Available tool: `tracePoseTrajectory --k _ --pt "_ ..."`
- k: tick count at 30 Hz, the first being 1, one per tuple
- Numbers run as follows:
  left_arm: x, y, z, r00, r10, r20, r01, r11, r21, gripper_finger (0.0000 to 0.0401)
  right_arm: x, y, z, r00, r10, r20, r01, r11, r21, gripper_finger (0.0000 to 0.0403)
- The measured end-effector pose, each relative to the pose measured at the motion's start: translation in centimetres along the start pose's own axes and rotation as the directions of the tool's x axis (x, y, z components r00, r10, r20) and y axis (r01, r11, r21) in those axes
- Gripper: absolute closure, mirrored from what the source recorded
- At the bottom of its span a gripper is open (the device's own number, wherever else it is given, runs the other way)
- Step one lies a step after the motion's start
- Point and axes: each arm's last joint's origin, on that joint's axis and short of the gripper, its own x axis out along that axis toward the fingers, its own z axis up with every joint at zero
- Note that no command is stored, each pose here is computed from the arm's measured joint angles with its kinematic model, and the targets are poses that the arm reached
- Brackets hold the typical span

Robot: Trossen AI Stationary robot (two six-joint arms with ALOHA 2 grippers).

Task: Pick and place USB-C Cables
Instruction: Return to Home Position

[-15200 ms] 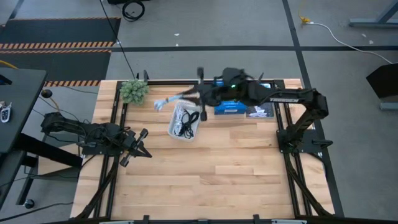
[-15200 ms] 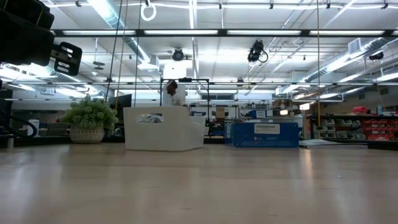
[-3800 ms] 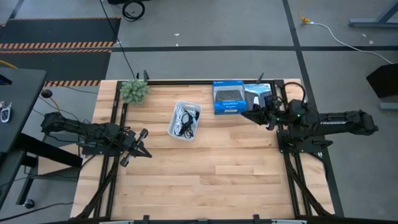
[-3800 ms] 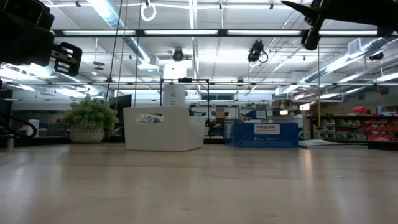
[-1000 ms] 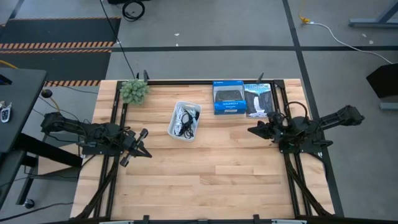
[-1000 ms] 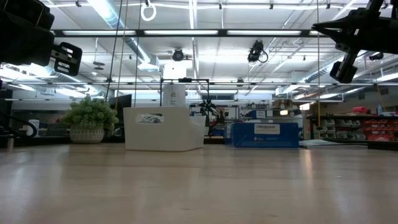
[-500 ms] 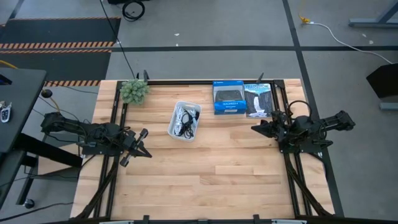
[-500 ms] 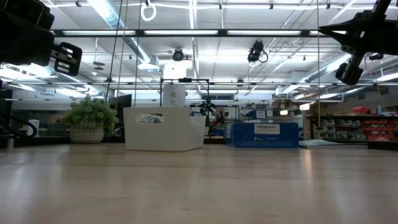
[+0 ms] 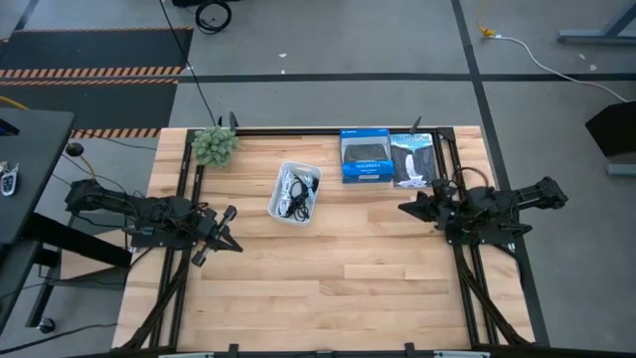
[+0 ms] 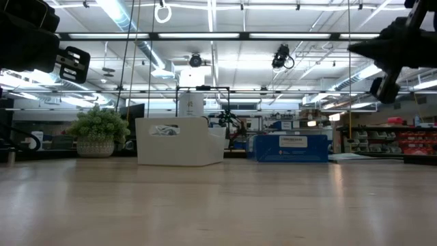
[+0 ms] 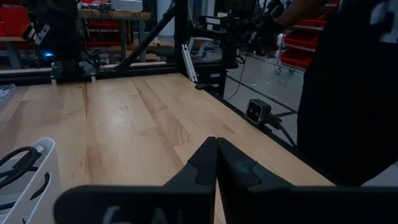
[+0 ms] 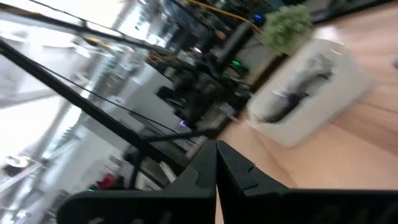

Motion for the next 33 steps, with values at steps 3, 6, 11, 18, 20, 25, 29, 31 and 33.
tracePoseTrajectory --k 3,6,11,18,20,25,29,31,33 --pt "0.00 0.00 -0.01 1.000 0.000 0.000 0.000 1.000 0.000 0.0390 -0.01 -0.47 -0.35 0.998 -0.052 -0.029 0.051 0.998 -0.025 0.0397" --pt "0.00 0.00 0.00 1.000 0.000 0.000 0.000 1.000 0.000 0.0390 0.04 -0.51 -0.46 0.998 -0.052 -0.048 0.048 0.996 -0.077 0.0392" --pt "0.00 0.00 0.01 1.000 0.000 0.000 0.000 1.000 0.000 0.0390 0.04 -0.48 -0.50 0.997 -0.043 -0.059 0.024 0.959 -0.281 0.0389" --pt "0.00 0.00 0.00 1.000 0.000 0.000 0.000 1.000 0.000 0.0390 0.04 -0.47 -0.56 0.996 -0.031 -0.077 -0.026 0.764 -0.645 0.0391" --pt "0.00 0.00 0.01 1.000 0.000 0.000 0.000 1.000 0.000 0.0390 0.04 -0.46 -0.58 0.996 -0.028 -0.083 -0.043 0.668 -0.743 0.0389" --pt "0.00 0.00 0.01 1.000 0.000 0.000 0.000 1.000 0.000 0.0390 0.04 -0.46 -0.58 0.996 -0.027 -0.084 -0.063 0.436 -0.897 0.0387" --pt "0.00 0.00 0.00 1.000 0.000 0.000 0.000 1.000 0.000 0.0390 0.04 -0.46 -0.58 0.996 -0.027 -0.084 -0.067 0.379 -0.923 0.0388" --pt "0.00 0.00 0.00 1.000 0.000 0.000 0.000 1.000 0.000 0.0390 0.04 -0.46 -0.58 0.996 -0.027 -0.084 -0.068 0.367 -0.928 0.0387" --pt "0.00 0.00 0.01 1.000 0.000 0.000 0.000 1.000 0.000 0.0390 0.04 -0.46 -0.58 0.996 -0.028 -0.083 -0.067 0.363 -0.930 0.0387"
